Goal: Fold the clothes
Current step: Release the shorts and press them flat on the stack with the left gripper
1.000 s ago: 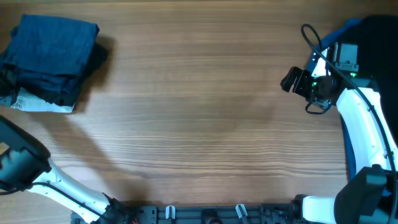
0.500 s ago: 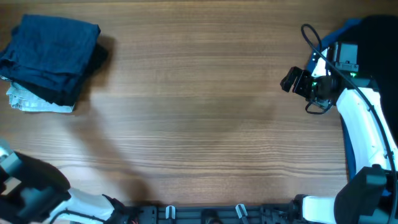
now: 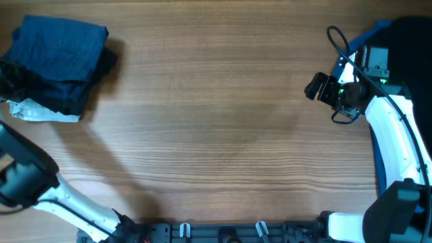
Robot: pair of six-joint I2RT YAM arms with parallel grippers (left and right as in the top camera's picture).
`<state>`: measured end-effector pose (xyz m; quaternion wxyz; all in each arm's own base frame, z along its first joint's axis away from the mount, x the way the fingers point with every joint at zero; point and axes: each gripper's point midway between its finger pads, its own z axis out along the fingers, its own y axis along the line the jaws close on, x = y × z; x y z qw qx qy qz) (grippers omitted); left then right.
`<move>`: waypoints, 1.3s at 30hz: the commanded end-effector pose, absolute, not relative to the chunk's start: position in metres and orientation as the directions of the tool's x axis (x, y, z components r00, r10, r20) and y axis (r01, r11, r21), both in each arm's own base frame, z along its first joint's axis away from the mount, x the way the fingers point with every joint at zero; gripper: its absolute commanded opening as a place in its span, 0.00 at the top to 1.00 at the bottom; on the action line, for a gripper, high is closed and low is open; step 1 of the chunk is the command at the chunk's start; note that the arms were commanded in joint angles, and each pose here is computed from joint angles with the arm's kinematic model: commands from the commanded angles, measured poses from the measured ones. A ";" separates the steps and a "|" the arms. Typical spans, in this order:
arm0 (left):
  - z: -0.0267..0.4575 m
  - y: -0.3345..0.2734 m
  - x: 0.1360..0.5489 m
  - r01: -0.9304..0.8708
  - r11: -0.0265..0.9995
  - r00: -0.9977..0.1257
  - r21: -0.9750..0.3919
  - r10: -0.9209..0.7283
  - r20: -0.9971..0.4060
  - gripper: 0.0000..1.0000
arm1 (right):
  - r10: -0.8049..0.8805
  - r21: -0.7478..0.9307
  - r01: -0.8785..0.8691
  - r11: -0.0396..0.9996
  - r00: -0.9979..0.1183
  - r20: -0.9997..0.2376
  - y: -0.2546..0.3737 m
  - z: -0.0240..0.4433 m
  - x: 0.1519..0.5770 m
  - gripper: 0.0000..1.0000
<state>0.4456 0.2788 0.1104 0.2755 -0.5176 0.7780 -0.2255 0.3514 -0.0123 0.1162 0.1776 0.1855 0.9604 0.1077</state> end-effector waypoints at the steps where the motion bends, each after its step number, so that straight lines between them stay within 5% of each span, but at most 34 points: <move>1: 0.235 0.242 0.435 -0.534 0.484 -0.323 -0.693 -0.874 -0.362 0.96 | 0.396 0.265 0.319 0.910 -0.860 -0.323 -0.016 0.123 0.355 0.00; 6: 0.303 0.164 0.430 -0.411 0.577 -0.391 -0.706 -0.811 -0.436 0.94 | 0.396 0.265 0.320 0.910 -0.860 -0.323 -0.016 0.123 0.355 0.00; 11: 0.305 0.091 0.449 -0.325 0.646 -0.510 -0.691 -0.735 -0.447 0.69 | 0.396 0.265 0.319 0.910 -0.860 -0.323 -0.016 0.123 0.355 0.01; 13: 0.302 0.073 0.453 -0.310 0.662 -0.537 -0.683 -0.714 -0.449 0.41 | 0.396 0.265 0.319 0.910 -0.860 -0.323 -0.016 0.123 0.355 0.01; 14: 0.300 0.062 0.455 -0.297 0.668 -0.557 -0.682 -0.701 -0.445 0.00 | 0.396 0.265 0.319 0.910 -0.860 -0.323 -0.016 0.123 0.355 0.00; 27: 0.299 0.036 0.458 -0.261 0.683 -0.599 -0.682 -0.668 -0.440 0.00 | 0.389 0.270 0.306 0.913 -0.853 -0.348 -0.013 0.132 0.353 0.00; 33: 0.299 0.036 0.458 -0.261 0.683 -0.599 -0.682 -0.668 -0.440 0.00 | 0.225 0.325 -0.010 0.946 -0.699 -0.679 0.056 0.264 0.313 0.00; 39: 0.299 0.036 0.458 -0.261 0.683 -0.599 -0.682 -0.668 -0.440 0.00 | 0.208 0.313 -0.293 0.903 -0.340 -0.917 0.077 0.384 0.206 0.00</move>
